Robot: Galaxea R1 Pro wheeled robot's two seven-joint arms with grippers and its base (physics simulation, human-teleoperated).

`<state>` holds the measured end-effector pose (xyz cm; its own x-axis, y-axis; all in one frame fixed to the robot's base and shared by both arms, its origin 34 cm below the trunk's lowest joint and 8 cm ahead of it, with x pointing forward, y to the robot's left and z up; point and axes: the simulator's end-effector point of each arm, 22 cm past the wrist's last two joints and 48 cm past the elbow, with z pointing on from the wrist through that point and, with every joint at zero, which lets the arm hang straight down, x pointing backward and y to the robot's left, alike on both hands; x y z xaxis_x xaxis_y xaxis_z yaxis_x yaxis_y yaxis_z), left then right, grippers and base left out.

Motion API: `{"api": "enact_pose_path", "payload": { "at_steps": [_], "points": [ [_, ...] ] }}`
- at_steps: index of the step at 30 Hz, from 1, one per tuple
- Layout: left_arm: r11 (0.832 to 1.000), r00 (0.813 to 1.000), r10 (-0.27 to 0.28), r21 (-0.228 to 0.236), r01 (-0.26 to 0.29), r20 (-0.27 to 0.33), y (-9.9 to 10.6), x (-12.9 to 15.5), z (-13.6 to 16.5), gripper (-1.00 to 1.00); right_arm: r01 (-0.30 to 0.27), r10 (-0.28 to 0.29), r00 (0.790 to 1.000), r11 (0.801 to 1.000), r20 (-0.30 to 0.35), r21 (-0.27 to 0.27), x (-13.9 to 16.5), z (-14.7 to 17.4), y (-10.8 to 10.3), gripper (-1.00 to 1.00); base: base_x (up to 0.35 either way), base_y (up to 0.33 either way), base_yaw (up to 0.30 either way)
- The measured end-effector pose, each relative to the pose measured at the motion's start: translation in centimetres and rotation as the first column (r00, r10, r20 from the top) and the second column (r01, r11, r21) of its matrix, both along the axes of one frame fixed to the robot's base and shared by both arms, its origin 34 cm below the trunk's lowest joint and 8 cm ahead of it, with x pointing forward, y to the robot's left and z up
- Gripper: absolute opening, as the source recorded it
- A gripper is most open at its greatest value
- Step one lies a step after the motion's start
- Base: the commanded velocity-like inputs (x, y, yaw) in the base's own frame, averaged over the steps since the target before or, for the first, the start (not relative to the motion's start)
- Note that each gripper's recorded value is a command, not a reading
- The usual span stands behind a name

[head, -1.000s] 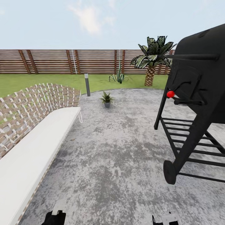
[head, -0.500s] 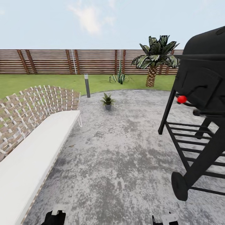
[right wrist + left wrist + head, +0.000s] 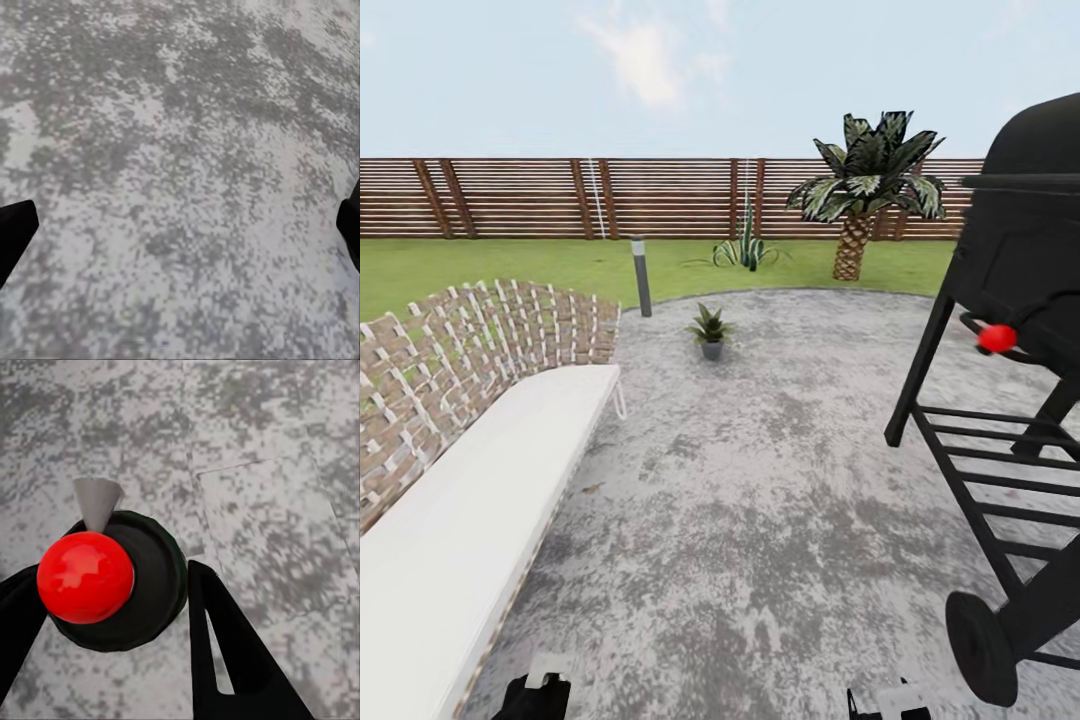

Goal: Pick up the pesticide atomizer in the garden and spray insectifuge to fully cover both potted plants in the garden.

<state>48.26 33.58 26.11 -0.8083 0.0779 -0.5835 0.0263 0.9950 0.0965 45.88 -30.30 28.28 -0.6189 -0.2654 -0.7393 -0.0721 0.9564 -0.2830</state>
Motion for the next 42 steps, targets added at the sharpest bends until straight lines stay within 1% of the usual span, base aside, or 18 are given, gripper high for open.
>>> {"api": "enact_pose_path", "payload": {
  "at_steps": [7,34,42],
  "points": [
    [1.000,1.000,-0.001,0.000,0.001,0.000,-0.01,0.00,0.00,-1.00,0.000,0.000,1.000,1.000,0.000,0.000,0.00,0.01,0.00,1.00,0.319,0.095,0.000],
    [1.000,1.000,0.000,0.000,0.000,0.000,-0.01,0.00,0.00,-1.00,0.002,-0.002,1.000,1.000,0.001,0.000,0.01,0.01,-0.03,1.00,0.338,0.002,-0.001],
    [1.000,1.000,-0.001,0.000,0.001,0.000,-0.02,0.00,0.00,-1.00,0.002,-0.002,1.000,1.000,0.000,0.000,0.00,0.01,-0.03,1.00,0.339,0.000,-0.173]
  ]
}}
